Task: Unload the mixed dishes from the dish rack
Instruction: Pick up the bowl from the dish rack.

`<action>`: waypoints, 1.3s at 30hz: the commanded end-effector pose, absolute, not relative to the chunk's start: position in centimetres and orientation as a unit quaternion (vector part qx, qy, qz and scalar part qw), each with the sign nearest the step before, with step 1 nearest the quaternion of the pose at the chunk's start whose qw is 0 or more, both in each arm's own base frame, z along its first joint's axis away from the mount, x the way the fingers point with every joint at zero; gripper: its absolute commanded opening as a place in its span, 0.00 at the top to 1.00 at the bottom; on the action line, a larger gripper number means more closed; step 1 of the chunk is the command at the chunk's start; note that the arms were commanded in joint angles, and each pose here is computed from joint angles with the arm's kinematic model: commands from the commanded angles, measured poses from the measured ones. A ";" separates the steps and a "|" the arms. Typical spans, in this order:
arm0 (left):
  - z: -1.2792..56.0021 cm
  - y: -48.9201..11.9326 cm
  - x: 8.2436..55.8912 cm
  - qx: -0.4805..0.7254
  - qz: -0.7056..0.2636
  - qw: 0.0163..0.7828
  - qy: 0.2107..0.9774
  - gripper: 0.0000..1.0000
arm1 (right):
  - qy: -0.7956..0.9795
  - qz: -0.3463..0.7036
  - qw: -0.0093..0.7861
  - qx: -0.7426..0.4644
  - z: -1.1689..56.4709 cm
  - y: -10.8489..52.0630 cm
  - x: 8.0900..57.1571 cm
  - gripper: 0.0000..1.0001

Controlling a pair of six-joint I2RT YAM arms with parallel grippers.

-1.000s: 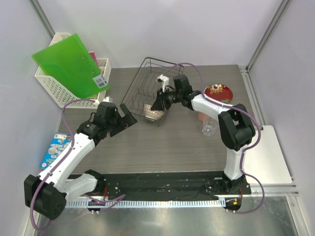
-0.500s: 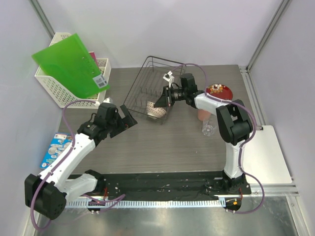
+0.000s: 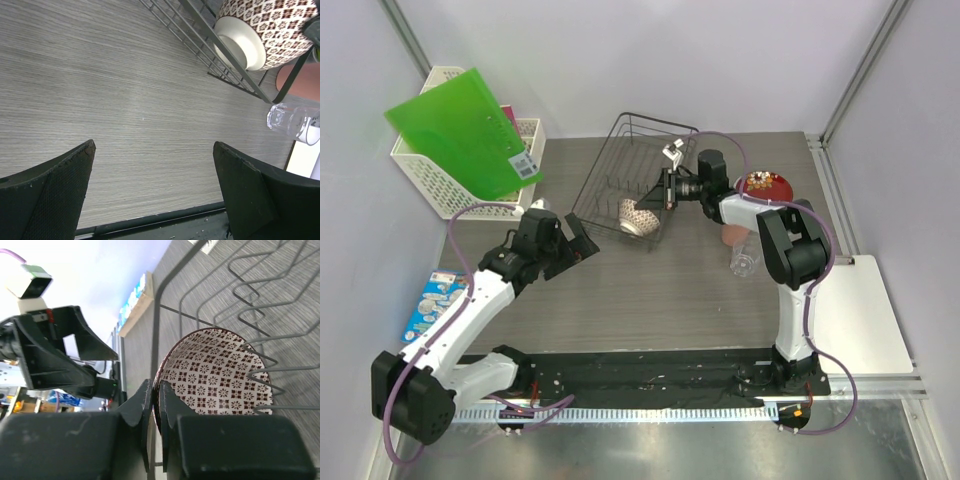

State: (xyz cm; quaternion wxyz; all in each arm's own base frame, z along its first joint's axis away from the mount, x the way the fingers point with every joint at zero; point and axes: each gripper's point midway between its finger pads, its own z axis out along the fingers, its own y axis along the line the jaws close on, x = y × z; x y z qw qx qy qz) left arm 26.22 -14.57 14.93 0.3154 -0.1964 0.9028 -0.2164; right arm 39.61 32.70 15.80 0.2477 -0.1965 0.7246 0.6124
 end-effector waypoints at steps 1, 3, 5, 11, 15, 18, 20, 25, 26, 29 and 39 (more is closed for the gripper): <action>15.7 -15.0 26.9 -0.188 -0.229 0.327 0.897 0.00 | 0.674 0.643 0.291 -0.216 20.4 32.8 40.0 0.99; 15.7 -15.0 26.8 -0.187 -0.229 0.327 0.897 0.00 | 0.668 0.647 0.296 -0.219 21.0 32.8 39.9 0.99; 15.7 -15.0 26.8 -0.187 -0.228 0.327 0.898 0.00 | 0.663 0.650 0.299 -0.219 21.6 32.8 39.9 0.99; 15.9 -14.9 26.9 -0.188 -0.228 0.330 0.896 0.00 | 0.656 0.642 0.326 -0.226 24.0 32.5 39.7 0.99; 16.0 -14.9 26.8 -0.187 -0.230 0.331 0.896 0.00 | 0.686 0.583 0.363 -0.241 24.0 32.2 40.2 0.99; 16.1 -14.9 26.9 -0.188 -0.231 0.333 0.895 0.00 | 0.707 0.532 0.384 -0.263 24.5 32.3 40.1 0.99; 16.2 -15.0 26.9 -0.188 -0.233 0.333 0.894 0.00 | 0.701 0.528 0.399 -0.265 26.0 32.4 40.0 0.99; 16.2 -15.0 27.0 -0.189 -0.234 0.333 0.894 0.00 | 0.689 0.528 0.419 -0.267 28.3 32.2 39.9 0.99; 16.2 -15.0 26.9 -0.188 -0.235 0.333 0.894 0.00 | 0.689 0.528 0.418 -0.268 28.3 32.3 39.8 0.99; 16.1 -15.0 26.8 -0.189 -0.234 0.333 0.894 0.00 | 0.688 0.527 0.420 -0.268 28.5 32.3 39.8 0.99; 16.7 -14.8 27.2 -0.185 -0.228 0.341 0.893 0.00 | 0.714 0.357 0.502 -0.333 30.0 33.1 37.7 0.99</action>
